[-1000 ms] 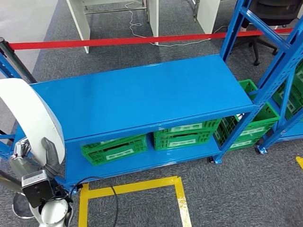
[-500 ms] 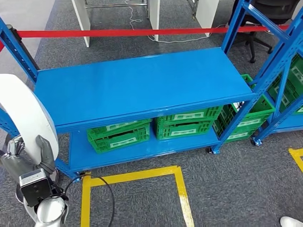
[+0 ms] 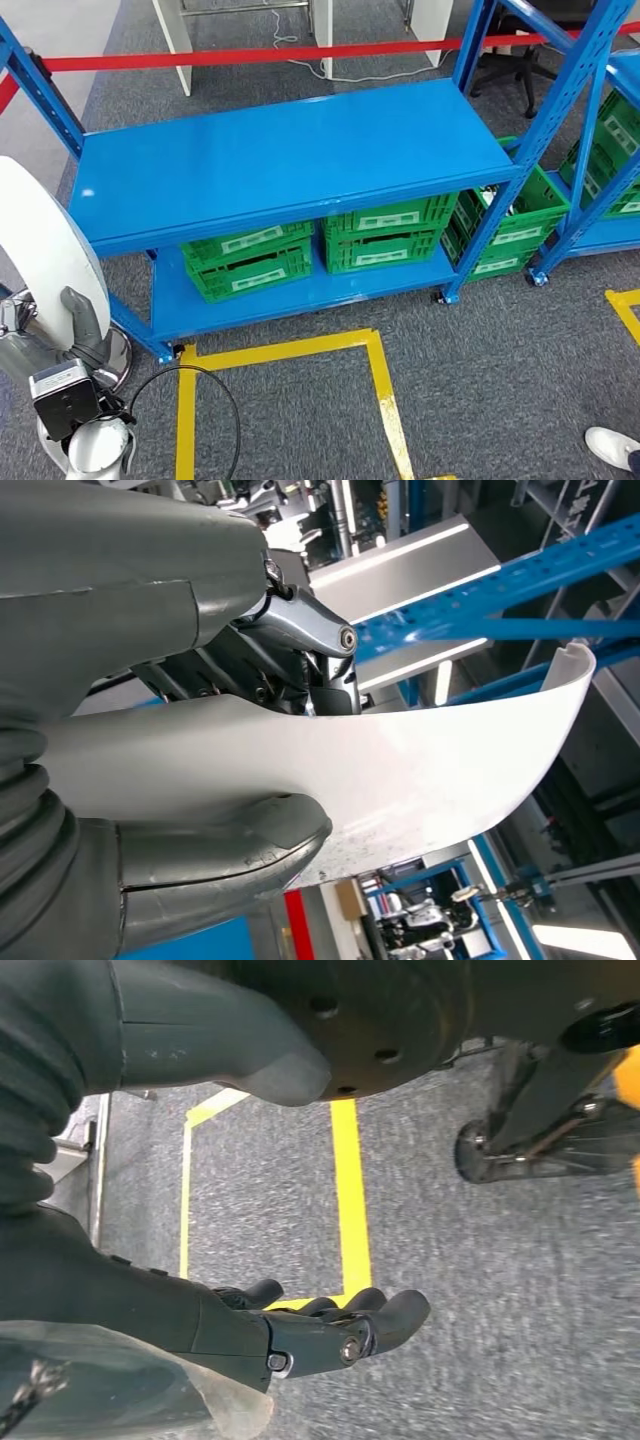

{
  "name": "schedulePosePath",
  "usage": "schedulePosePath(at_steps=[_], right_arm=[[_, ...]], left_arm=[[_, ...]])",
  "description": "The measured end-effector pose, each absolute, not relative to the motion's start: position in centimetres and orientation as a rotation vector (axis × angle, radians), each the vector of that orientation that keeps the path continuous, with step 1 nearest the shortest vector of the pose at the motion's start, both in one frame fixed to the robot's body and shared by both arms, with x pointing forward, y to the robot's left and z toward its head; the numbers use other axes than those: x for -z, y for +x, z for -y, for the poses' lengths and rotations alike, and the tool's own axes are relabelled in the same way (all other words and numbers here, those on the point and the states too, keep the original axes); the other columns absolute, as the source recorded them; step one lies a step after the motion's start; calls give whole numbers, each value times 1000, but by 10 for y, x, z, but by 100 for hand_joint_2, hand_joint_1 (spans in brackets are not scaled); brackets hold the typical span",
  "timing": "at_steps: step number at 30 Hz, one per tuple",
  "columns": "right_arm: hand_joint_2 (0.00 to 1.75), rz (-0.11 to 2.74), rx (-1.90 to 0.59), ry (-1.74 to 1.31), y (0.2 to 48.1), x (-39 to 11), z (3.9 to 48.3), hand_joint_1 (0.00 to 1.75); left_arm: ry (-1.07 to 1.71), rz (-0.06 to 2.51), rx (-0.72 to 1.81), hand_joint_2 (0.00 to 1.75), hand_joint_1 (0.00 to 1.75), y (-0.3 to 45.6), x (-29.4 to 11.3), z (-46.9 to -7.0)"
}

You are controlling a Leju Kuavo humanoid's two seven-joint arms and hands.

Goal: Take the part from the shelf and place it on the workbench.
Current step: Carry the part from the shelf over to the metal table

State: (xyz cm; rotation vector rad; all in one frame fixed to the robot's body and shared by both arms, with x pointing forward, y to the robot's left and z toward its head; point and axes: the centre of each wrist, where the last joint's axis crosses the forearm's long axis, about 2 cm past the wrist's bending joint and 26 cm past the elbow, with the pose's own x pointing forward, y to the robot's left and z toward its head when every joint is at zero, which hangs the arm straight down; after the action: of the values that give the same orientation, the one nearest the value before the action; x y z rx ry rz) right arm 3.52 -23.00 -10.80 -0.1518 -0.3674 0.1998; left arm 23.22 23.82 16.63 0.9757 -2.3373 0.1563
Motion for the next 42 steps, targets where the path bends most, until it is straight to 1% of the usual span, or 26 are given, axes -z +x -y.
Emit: schedulePosePath(at_steps=[42], right_arm=[[175,385,-179,-97,31,109,231,0]], left_arm=[[946,2317,-233,175,175,230,-165,-242]])
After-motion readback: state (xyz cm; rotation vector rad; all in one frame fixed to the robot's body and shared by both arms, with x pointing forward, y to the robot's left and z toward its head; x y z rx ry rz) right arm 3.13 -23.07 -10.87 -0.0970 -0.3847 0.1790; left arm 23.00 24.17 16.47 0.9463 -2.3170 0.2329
